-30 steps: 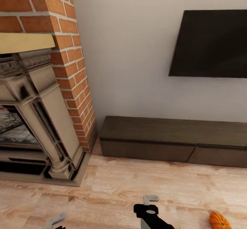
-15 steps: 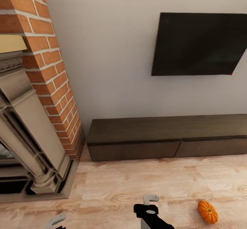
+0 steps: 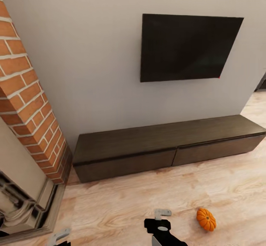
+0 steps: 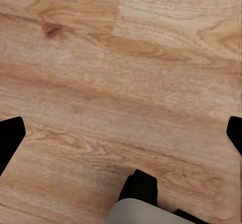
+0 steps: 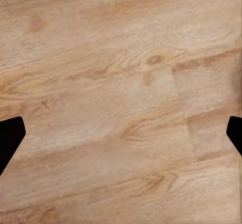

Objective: Place each of the two pumpkins and all three candles from the living room inside a cabinet in the living room (use any cabinet), then make sure every cabinet is closed, and position the cauldron so it is next to a table in the living room.

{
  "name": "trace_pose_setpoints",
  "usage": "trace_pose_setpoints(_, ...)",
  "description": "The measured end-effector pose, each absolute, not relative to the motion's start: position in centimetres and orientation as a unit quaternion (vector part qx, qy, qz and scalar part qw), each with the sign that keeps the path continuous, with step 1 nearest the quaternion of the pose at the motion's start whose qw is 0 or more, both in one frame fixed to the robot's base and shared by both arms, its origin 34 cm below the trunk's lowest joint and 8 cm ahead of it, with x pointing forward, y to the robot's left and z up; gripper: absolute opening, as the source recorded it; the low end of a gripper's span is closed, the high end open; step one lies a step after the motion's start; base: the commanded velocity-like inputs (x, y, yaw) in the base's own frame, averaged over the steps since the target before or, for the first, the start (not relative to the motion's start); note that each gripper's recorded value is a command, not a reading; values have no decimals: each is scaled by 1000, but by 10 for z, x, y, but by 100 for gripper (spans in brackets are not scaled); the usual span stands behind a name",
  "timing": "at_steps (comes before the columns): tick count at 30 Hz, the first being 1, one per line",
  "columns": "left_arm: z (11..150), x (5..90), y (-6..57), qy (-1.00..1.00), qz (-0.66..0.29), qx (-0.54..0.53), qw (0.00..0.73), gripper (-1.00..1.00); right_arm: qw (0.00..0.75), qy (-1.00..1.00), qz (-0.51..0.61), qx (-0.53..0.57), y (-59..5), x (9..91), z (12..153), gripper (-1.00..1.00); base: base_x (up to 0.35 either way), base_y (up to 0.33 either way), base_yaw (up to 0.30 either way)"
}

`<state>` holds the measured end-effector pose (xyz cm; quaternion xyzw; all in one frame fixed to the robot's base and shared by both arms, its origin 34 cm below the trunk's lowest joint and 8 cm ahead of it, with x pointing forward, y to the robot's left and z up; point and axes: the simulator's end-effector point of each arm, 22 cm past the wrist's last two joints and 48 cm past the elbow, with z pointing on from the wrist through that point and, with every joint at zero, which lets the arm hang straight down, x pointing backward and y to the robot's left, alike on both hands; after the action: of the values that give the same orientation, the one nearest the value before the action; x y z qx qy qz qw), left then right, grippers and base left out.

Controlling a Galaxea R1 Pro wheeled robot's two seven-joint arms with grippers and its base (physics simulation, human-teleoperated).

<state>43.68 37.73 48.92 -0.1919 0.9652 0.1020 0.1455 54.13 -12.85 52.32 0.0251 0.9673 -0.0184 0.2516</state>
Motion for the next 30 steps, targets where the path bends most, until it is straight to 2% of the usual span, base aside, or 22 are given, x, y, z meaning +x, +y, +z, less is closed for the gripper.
trace_pose_setpoints(11,489,436,378,965,103,-193,146,100,251,967,-21,25,-130,539,522,100,26,9,-229)
trace_pose_setpoints(17,489,436,379,965,103,-194,146,100,250,968,-21,25,-130,539,521,100,170,75,-34)
trace_pose_setpoints(30,488,435,378,965,102,-194,145,100,251,967,-20,25,-130,540,522,100,23,-10,-1)
